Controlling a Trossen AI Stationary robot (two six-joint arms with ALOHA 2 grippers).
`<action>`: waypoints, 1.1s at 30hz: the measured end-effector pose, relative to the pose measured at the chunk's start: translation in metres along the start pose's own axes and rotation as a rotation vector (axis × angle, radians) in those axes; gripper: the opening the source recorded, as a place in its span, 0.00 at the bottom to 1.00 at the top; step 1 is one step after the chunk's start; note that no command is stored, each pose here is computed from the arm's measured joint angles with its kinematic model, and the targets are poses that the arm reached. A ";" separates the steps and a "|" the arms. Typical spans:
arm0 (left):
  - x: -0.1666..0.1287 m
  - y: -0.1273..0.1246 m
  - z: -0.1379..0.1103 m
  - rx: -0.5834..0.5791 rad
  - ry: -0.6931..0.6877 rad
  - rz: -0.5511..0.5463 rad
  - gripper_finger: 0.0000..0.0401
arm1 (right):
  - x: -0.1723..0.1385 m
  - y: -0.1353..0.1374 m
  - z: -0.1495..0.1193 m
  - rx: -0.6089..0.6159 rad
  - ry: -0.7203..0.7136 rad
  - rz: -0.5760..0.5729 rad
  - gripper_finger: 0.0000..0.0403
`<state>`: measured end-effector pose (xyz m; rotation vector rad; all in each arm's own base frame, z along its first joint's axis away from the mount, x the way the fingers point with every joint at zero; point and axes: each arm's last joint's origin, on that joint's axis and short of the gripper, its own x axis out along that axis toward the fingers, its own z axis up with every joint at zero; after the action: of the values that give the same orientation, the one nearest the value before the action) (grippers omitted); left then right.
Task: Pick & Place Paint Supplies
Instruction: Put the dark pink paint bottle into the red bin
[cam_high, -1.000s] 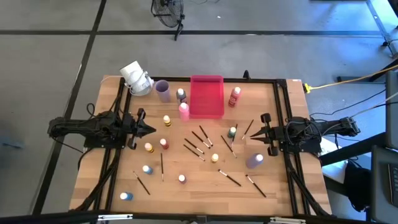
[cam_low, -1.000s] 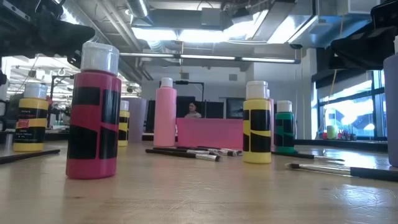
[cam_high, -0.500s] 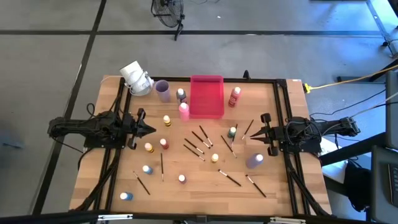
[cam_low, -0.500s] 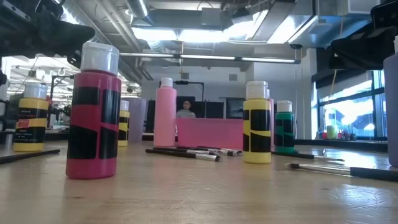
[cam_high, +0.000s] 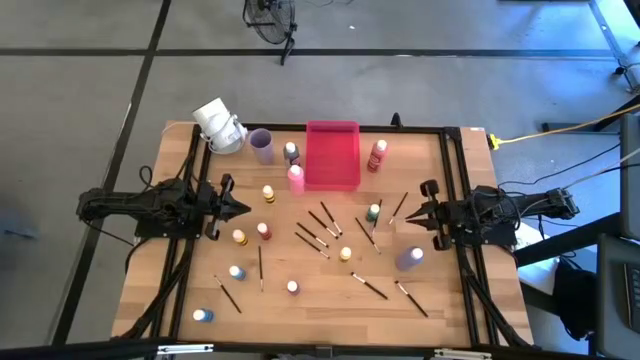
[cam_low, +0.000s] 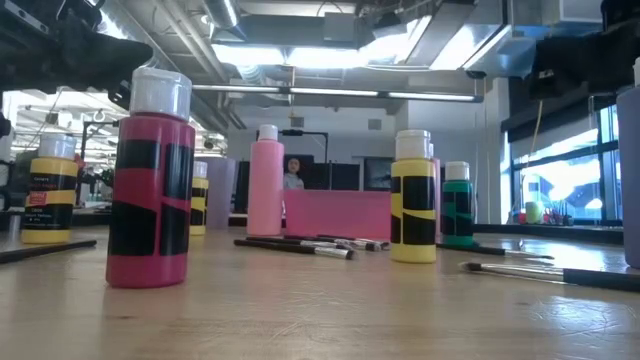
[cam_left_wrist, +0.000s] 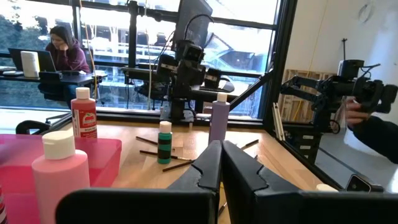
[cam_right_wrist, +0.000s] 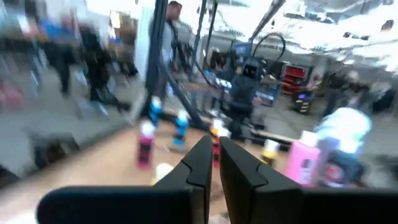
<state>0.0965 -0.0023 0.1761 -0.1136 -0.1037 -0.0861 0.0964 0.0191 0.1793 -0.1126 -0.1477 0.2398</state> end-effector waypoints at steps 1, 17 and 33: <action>0.000 0.000 0.000 0.000 0.001 0.000 0.02 | 0.000 0.000 0.001 0.061 -0.013 -0.001 0.08; 0.000 0.000 0.000 0.000 0.000 0.000 0.02 | 0.001 -0.016 0.035 0.177 0.065 -0.412 0.17; 0.000 0.000 0.000 0.000 0.000 0.000 0.02 | 0.057 -0.049 0.110 0.275 0.234 -0.817 0.66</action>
<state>0.0966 -0.0023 0.1760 -0.1136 -0.1036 -0.0862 0.1449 -0.0035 0.3015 0.1961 0.0794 -0.5673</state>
